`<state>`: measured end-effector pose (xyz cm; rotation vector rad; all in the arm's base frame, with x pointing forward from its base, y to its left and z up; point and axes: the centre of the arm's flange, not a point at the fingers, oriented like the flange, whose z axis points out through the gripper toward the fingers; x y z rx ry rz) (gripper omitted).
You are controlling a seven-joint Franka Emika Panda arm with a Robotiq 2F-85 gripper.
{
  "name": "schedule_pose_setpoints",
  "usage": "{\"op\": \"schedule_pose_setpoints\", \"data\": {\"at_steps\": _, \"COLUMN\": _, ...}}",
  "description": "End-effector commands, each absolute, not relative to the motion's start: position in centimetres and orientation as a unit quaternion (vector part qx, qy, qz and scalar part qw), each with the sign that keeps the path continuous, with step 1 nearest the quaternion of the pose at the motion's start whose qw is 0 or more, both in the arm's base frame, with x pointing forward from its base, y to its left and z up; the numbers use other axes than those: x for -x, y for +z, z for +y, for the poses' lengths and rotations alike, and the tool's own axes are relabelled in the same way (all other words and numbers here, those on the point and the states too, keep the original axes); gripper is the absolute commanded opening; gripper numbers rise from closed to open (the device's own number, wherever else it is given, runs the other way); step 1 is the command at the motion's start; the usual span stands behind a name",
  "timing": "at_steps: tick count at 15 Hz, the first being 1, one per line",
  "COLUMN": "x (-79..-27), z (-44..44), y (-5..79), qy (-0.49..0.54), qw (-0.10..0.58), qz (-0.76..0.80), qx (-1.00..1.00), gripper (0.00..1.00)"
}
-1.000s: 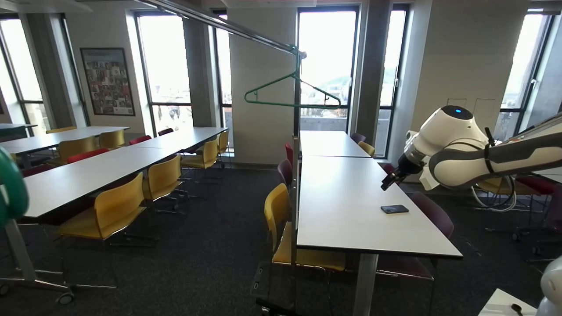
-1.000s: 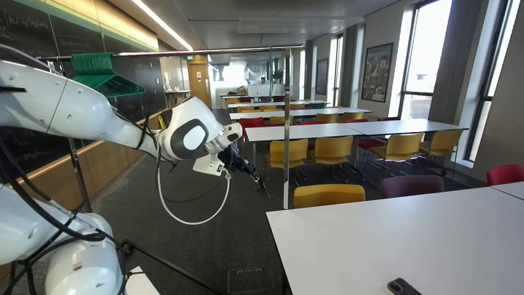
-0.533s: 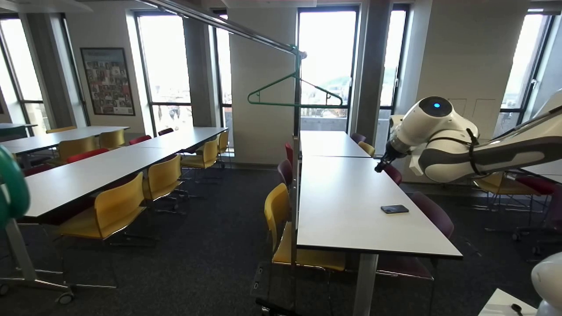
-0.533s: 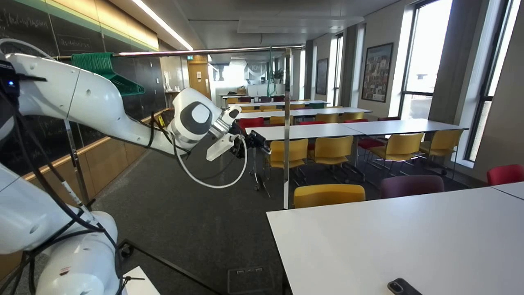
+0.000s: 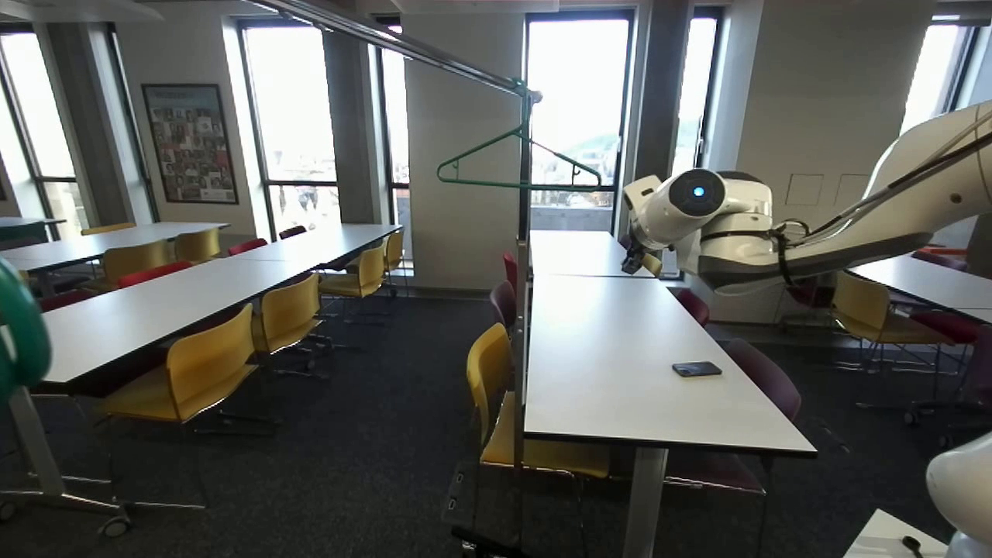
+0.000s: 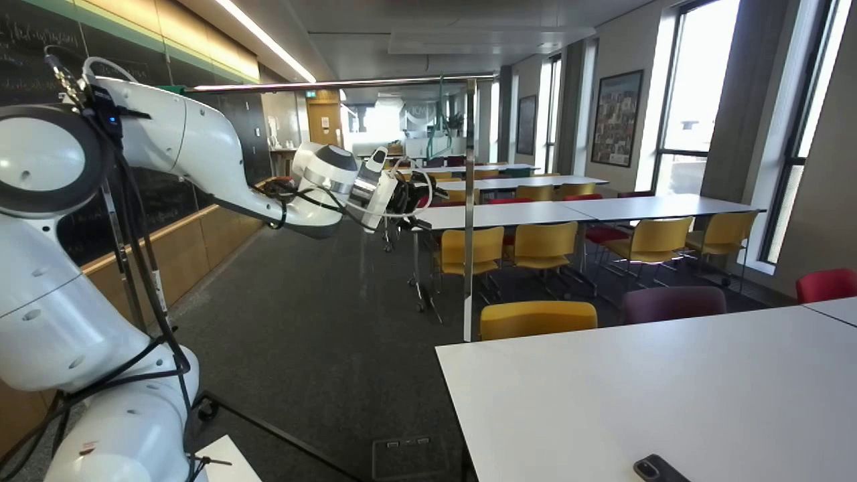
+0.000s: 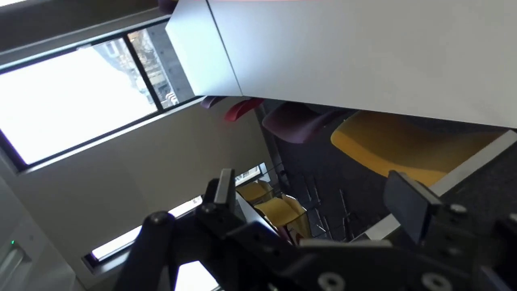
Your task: Remove one hanger from the rail and put it on the table.
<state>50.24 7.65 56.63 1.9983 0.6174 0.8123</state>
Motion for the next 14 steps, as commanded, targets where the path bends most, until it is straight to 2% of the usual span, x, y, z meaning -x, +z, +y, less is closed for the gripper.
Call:
{"op": "schedule_pose_setpoints", "data": {"at_steps": 1, "x": -54.1, "z": 9.9, "y": 57.3, "qy": 0.323, "qw": 0.508, "qz": 0.286, "qx": -0.746, "gripper": 1.0}}
{"op": "schedule_pose_setpoints", "data": {"at_steps": 2, "x": -54.0, "z": 10.5, "y": 57.3, "qy": 0.328, "qw": 0.514, "qz": 0.29, "qx": -0.737, "gripper": 1.0}}
{"op": "schedule_pose_setpoints", "data": {"at_steps": 3, "x": -52.0, "z": 9.5, "y": 56.9, "qy": 0.324, "qw": 0.487, "qz": 0.287, "qx": -0.759, "gripper": 1.0}}
{"op": "schedule_pose_setpoints", "data": {"at_steps": 11, "x": -52.3, "z": 9.6, "y": 56.1, "qy": 0.32, "qw": 0.474, "qz": 0.289, "qx": -0.768, "gripper": 1.0}}
{"op": "schedule_pose_setpoints", "data": {"at_steps": 14, "x": -53.2, "z": 11.4, "y": 56.4, "qy": 0.314, "qw": 0.508, "qz": 0.311, "qx": -0.739, "gripper": 1.0}}
